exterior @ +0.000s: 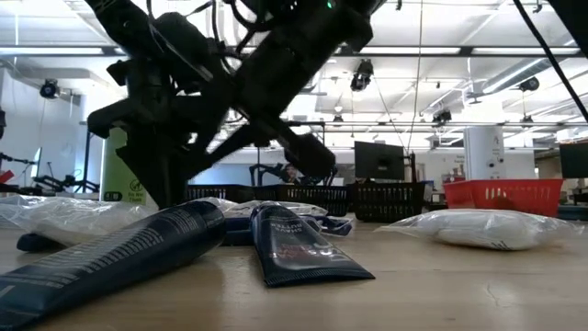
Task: Pick & Place Travel size toiletries
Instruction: Put the cotton pack into the left black bin
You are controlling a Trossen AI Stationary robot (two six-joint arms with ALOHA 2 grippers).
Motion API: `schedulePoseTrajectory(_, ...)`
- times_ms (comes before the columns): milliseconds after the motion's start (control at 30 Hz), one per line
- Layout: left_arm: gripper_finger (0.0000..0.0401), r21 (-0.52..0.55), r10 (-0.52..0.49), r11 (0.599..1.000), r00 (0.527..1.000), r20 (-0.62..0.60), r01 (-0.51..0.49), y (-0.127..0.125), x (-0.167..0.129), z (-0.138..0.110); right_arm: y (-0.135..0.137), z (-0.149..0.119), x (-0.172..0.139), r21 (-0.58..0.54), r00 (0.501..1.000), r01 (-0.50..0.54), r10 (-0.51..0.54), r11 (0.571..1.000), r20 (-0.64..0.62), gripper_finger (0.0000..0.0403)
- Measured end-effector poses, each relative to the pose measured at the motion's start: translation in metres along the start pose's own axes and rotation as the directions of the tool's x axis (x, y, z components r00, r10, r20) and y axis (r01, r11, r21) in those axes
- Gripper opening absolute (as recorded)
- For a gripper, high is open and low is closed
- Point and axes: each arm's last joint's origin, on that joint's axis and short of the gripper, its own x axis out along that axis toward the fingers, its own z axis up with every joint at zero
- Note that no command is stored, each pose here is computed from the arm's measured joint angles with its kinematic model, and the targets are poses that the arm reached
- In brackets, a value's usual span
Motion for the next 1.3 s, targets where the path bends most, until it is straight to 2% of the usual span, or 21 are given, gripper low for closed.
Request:
schedulePoseTrajectory(233,0.0158,-0.034,0.021,0.999,0.999,0.049,-0.02,0.012,-0.003,0.002,-0.012,-0.004,0.017,0.028,0.999,0.016,-0.014,0.999,-0.051,0.0009)
schedulePoseTrajectory(400,0.0158,-0.037,-0.083,0.996,0.993,0.082,0.086,0.014,0.001,0.003,-0.016,0.0,0.023,0.04,0.998,0.037,-0.035,0.999,-0.047,0.0009)
schedulePoseTrajectory(500,0.0158,-0.048,-0.097,0.994,0.994,0.052,0.1,0.016,0.01,0.002,-0.018,0.002,0.023,0.051,0.998,0.042,-0.039,0.998,-0.044,0.0009)
schedulePoseTrajectory(667,0.0158,-0.071,-0.049,0.996,0.999,0.018,0.05,0.019,0.017,0.002,-0.023,0.005,0.024,0.055,0.995,0.09,-0.088,0.994,-0.05,0.0008)
schedulePoseTrajectory(833,0.0158,-0.109,0.006,0.994,0.998,0.068,0.002,0.018,0.0,0.008,-0.025,0.006,0.024,0.056,0.992,0.107,-0.103,0.993,-0.071,0.0008)
schedulePoseTrajectory(1000,0.0159,-0.11,0.023,0.994,0.993,0.112,-0.01,0.015,-0.016,0.009,-0.017,0.005,0.022,0.04,0.995,0.039,-0.035,0.998,-0.09,0.0008)
schedulePoseTrajectory(1167,0.0159,-0.096,0.09,0.992,0.995,0.042,-0.086,0.016,-0.013,0.001,-0.001,0.013,0.009,0.032,0.998,-0.048,0.049,0.998,-0.039,0.0008)
schedulePoseTrajectory(1300,0.0159,-0.103,0.098,0.99,0.995,0.017,-0.096,0.016,-0.009,-0.005,-0.006,0.027,0.011,0.047,1.0,-0.025,0.025,0.999,-0.004,0.0008)
